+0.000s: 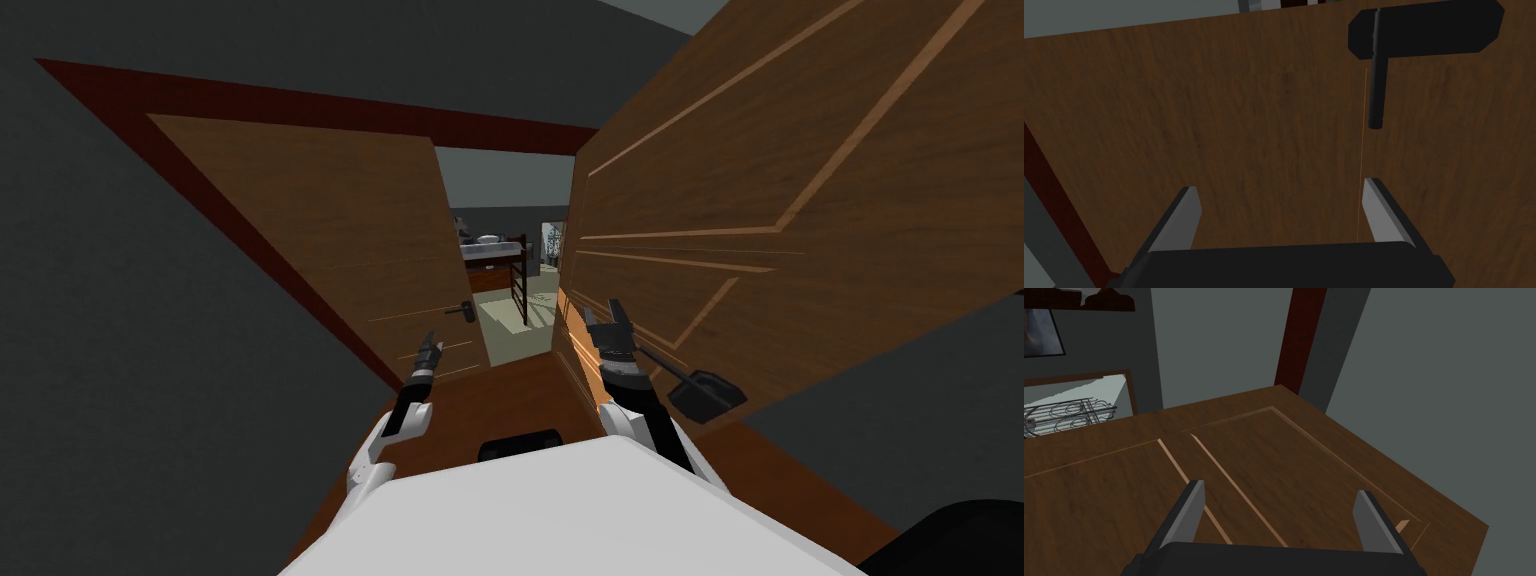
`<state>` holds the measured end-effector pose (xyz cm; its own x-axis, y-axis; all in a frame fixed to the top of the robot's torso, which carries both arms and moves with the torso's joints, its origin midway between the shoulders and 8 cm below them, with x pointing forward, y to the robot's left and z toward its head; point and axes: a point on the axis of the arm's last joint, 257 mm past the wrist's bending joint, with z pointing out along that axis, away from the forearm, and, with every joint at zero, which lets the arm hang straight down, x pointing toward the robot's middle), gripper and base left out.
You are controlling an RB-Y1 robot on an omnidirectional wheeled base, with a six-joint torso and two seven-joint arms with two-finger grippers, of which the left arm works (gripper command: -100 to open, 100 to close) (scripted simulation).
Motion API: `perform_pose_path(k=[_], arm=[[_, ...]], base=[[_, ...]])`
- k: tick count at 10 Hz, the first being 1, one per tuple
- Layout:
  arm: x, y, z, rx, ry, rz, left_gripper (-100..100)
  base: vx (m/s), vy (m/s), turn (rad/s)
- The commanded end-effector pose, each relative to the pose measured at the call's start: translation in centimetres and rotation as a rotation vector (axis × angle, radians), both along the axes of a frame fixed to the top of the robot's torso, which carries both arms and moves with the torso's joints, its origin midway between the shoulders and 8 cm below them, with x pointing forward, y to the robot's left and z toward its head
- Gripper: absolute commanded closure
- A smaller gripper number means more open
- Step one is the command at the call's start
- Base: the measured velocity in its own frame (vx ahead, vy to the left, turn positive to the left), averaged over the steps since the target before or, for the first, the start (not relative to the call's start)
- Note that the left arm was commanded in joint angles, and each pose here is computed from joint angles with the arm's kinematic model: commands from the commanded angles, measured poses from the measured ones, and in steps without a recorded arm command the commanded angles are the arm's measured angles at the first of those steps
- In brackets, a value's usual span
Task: Pull the door open
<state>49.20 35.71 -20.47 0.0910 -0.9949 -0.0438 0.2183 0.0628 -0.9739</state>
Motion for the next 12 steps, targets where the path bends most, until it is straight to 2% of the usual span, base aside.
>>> perform_pose_path(k=[1, 7, 8, 12], arm=[[0.3, 0.9, -1.3, -0.009, 0.029, 0.011, -100], [1.0, 3.7, -4.9, -0.037, 0.117, 0.05, -100], [1.1, 4.4, -5.8, -0.045, 0.14, 0.062, -100], [1.3, 6.2, -7.9, -0.065, 0.193, 0.091, -100]], base=[[0.102, -0.015, -0.059], [0.101, -0.012, -0.049], [0.136, 0.004, -0.061], [0.131, 0.003, -0.051]])
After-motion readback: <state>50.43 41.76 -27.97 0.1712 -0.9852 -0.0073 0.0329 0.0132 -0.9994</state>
